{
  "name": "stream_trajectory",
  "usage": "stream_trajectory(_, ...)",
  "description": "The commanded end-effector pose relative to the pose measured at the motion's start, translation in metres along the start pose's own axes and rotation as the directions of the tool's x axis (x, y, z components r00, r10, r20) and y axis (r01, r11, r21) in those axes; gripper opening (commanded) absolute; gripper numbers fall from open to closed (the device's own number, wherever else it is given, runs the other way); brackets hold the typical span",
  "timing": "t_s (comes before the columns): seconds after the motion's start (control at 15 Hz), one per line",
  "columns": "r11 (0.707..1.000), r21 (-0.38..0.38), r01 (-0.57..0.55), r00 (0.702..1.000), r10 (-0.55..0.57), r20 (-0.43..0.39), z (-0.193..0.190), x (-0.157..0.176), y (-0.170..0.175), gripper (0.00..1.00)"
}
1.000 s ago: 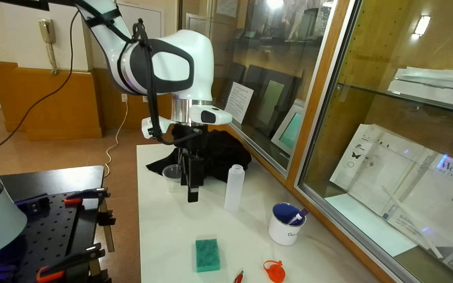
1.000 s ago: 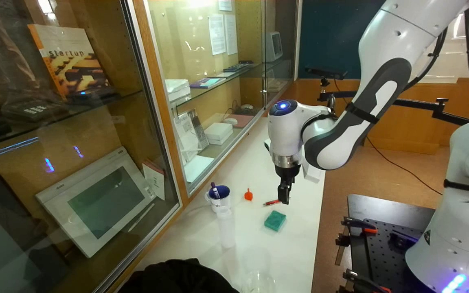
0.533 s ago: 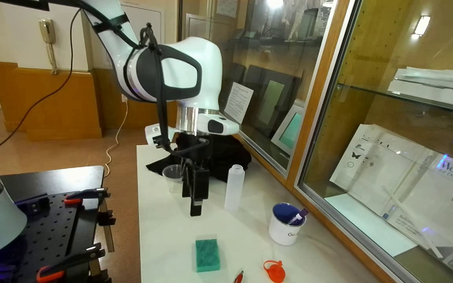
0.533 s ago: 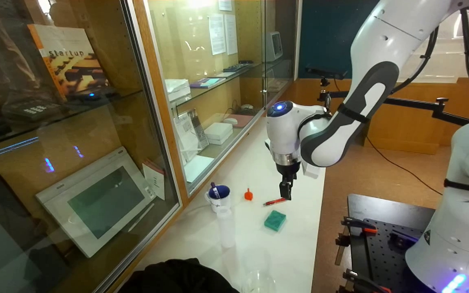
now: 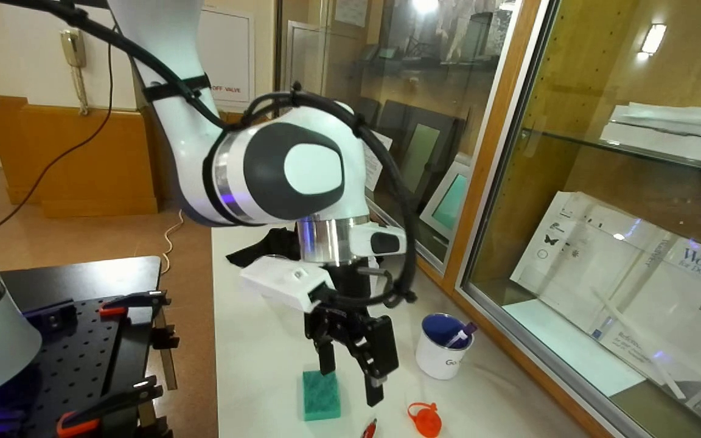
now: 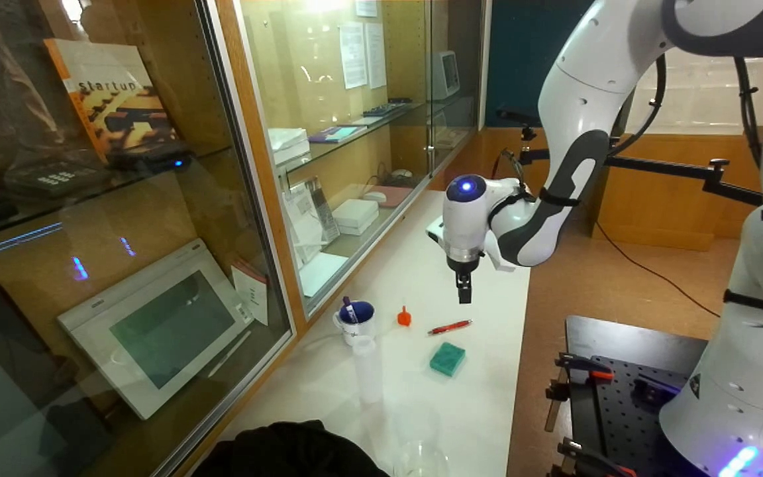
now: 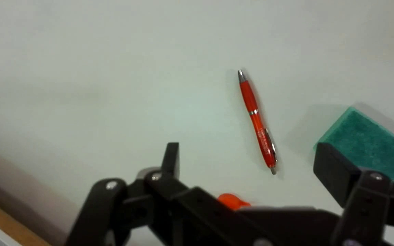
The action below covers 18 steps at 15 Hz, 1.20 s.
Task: Stack the clear cups together then place the red pen in the stacked cups.
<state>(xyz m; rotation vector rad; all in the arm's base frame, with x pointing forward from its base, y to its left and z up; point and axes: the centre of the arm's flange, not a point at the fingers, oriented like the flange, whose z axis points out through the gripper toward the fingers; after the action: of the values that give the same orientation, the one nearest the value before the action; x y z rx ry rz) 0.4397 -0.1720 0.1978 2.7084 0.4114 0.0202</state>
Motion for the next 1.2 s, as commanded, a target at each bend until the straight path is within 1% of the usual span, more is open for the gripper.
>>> stream_trajectory(0.0,0.993,0.06,0.1,0.981,-0.089,-0.171,0.035,0.01,0.02,1.0)
stream_trajectory(0.07,0.987,0.132,0.092,0.978,-0.065,-0.196,0.036,0.011,0.024,1.0)
stream_trajectory(0.13,0.997,0.057,0.051,0.988,-0.042,-0.147,0.024,0.001,0.009,1.0)
stream_trajectory(0.2,0.995,0.083,0.059,0.984,-0.044,-0.171,0.033,-0.001,0.009,1.0)
stream_trajectory(0.27,0.993,0.098,0.064,0.983,-0.046,-0.177,0.04,-0.003,0.008,1.0)
stream_trajectory(0.33,0.993,0.104,0.064,0.983,-0.044,-0.179,0.044,-0.003,0.007,1.0)
stream_trajectory(0.4,0.989,0.131,0.073,0.981,-0.047,-0.189,0.045,-0.002,0.011,1.0)
stream_trajectory(0.53,0.985,0.156,0.077,0.981,-0.047,-0.186,0.052,0.001,0.016,1.0)
stream_trajectory(0.73,0.968,0.216,0.13,0.976,-0.087,-0.201,0.063,0.007,0.011,1.0)
stream_trajectory(0.93,0.949,0.264,0.17,0.973,-0.119,-0.197,0.074,0.009,0.008,1.0)
stream_trajectory(1.13,0.941,0.283,0.185,0.975,-0.14,-0.171,0.083,0.01,0.013,1.0)
